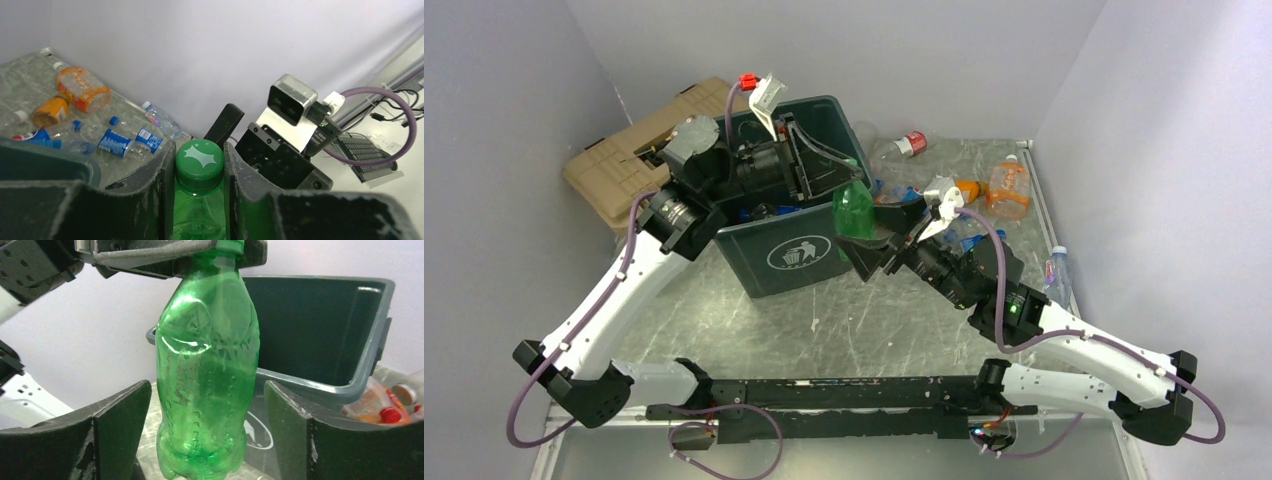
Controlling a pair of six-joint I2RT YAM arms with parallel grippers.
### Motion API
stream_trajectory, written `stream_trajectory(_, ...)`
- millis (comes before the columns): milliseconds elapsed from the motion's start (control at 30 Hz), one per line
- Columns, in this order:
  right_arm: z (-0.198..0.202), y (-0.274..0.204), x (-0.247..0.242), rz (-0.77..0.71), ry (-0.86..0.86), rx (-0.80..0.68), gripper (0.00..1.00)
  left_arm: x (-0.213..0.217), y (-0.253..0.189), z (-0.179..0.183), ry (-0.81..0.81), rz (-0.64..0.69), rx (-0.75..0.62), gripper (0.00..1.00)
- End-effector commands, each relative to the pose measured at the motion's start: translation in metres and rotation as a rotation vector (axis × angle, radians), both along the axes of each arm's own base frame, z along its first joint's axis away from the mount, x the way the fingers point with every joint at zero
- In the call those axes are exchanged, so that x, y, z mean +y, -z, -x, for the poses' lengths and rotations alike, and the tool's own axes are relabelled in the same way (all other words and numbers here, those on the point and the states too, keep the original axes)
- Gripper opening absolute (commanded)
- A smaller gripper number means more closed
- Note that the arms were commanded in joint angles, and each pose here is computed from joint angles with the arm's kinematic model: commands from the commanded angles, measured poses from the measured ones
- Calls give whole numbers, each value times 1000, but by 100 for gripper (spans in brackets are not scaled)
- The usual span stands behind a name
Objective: Put the plastic bottles in the bin
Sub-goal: Pick up the plastic bottle at the center of the board, then place the plastic bottle in the trash bin.
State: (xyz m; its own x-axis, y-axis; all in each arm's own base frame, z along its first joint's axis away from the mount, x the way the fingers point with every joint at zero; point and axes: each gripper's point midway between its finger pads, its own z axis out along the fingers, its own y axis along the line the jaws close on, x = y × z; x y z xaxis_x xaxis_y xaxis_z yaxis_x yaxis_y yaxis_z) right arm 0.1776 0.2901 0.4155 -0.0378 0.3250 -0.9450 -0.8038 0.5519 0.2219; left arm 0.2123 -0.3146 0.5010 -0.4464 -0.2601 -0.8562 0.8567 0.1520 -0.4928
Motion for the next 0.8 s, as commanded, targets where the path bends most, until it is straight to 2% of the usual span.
stream_trajectory(0,6,-28,-9,-71,-1,-10,95,19,-14,3,-114,25,-70,0)
stream_trajectory(67,7,-31,-12,-78,-4,-1,100,27,-19,0,-172,43,-85,0)
stream_trajectory(267,19,-47,-27,-74,-21,12,100,55,-43,-10,-351,84,-147,0)
stream_trajectory(500,31,-44,-79,-91,55,12,100,115,-92,-21,-680,94,-360,0)
stream_trajectory(633,14,-5,-107,-88,211,95,100,136,-102,-39,-840,-16,-502,0)
stream_trajectory(767,-6,50,-123,-30,378,197,100,140,-90,-69,-935,-211,-585,0)
